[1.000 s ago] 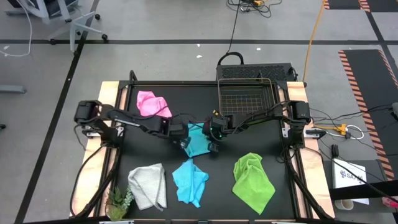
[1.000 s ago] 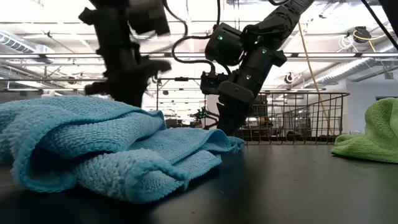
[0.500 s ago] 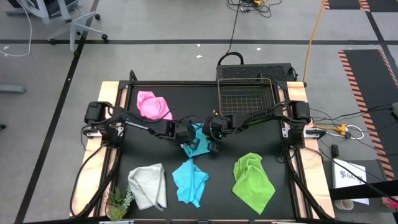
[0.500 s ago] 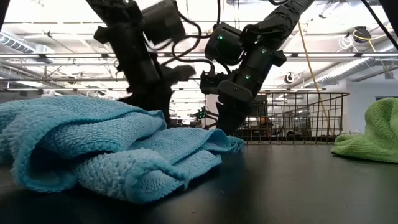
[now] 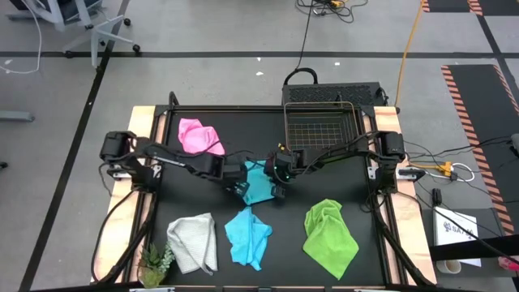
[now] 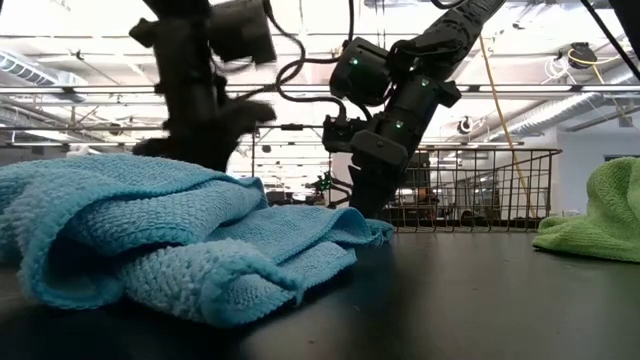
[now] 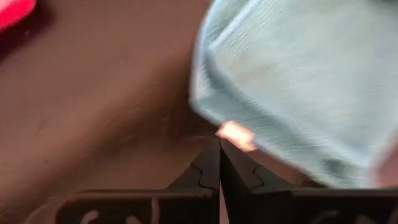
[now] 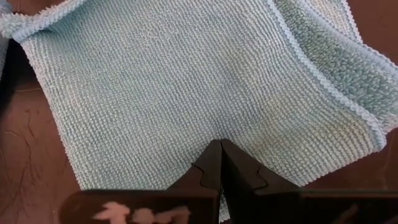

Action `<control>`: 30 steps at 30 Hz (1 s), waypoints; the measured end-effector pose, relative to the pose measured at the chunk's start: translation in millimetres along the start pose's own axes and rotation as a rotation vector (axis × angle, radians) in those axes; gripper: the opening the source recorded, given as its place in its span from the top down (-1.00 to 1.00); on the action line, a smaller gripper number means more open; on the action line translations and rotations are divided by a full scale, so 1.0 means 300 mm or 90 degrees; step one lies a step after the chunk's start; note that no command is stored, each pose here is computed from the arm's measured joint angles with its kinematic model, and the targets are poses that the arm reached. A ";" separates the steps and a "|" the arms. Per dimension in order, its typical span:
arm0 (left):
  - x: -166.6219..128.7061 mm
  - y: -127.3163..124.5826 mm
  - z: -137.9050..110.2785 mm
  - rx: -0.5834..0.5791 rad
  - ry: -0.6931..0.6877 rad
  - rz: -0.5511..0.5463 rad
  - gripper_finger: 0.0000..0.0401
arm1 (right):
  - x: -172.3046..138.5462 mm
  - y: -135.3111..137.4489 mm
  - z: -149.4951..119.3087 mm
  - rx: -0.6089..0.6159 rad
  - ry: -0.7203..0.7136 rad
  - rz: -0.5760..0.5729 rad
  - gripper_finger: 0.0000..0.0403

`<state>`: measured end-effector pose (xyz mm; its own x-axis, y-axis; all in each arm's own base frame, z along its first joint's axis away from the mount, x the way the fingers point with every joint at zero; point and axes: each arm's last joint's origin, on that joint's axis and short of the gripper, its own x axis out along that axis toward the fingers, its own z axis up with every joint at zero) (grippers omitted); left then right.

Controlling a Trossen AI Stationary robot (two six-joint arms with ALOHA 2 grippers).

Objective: Fold microfiber towels
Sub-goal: Fold the top blue towel

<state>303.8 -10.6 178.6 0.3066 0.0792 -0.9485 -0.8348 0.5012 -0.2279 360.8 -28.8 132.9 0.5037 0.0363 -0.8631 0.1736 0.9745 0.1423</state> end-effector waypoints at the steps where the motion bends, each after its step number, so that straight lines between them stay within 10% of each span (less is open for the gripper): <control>1: -0.011 -0.015 0.002 0.001 -0.018 -0.030 0.98 | 0.000 0.000 0.000 0.000 -0.001 0.000 1.00; 8: -0.012 -0.121 -0.020 -0.006 -0.107 -0.164 0.99 | 0.000 0.000 0.001 -0.002 -0.001 0.000 1.00; 30: 0.157 -0.164 -0.150 -0.025 0.102 -0.160 0.99 | 0.000 -0.001 -0.002 -0.007 0.003 -0.003 1.00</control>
<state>338.7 -70.1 135.2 0.4321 -0.1814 -0.8834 -0.7598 0.4544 -0.4650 360.2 -28.9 132.5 0.4988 0.0320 -0.8661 0.1665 0.9772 0.1320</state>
